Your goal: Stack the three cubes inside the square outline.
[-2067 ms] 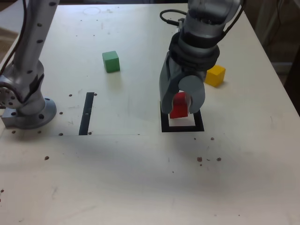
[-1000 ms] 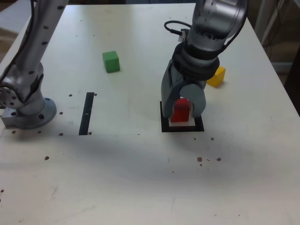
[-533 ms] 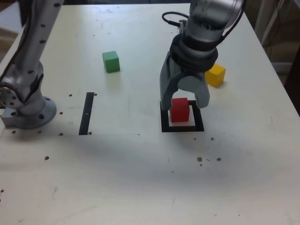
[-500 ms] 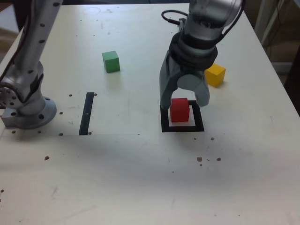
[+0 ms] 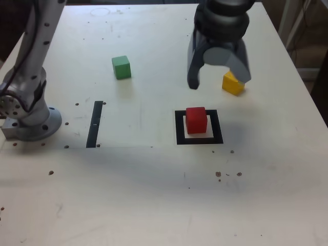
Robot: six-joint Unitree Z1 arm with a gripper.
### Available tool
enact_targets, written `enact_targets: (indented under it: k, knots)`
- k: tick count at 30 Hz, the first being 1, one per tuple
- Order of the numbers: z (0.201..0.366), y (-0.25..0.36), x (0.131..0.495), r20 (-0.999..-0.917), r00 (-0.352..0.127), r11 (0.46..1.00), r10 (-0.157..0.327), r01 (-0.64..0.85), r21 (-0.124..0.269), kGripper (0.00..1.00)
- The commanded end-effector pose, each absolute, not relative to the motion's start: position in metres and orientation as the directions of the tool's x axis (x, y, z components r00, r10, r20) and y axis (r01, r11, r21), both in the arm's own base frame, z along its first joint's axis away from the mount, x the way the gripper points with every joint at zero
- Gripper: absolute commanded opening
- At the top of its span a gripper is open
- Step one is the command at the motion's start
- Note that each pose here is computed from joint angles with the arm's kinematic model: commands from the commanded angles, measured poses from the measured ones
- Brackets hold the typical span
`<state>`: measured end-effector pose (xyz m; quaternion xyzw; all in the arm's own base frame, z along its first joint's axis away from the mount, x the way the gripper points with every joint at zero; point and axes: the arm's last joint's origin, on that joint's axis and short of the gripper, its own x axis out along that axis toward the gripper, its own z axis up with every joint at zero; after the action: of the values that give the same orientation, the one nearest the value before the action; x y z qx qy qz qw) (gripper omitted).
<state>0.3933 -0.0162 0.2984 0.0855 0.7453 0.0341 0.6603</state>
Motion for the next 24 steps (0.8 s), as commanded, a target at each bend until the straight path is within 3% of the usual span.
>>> enact_targets:
  k: [1, 9, 15, 19, 24]
  knots:
    - [0.295, -0.005, 0.401, -0.9784, -0.116, 0.982, 0.172, 0.094, 0.161, 0.99]
    - [0.299, 0.034, 0.422, -0.9825, -0.063, 0.967, 0.176, 0.196, 0.161, 0.99]
    - [0.295, 0.044, 0.419, -0.9673, -0.107, 0.896, 0.23, 0.411, 0.168, 0.99]
    - [0.288, 0.047, 0.417, -0.9519, -0.148, 0.798, 0.269, 0.587, 0.134, 0.99]
    - [0.279, 0.048, 0.426, -0.9443, -0.15, 0.759, 0.293, 0.637, 0.135, 0.99]
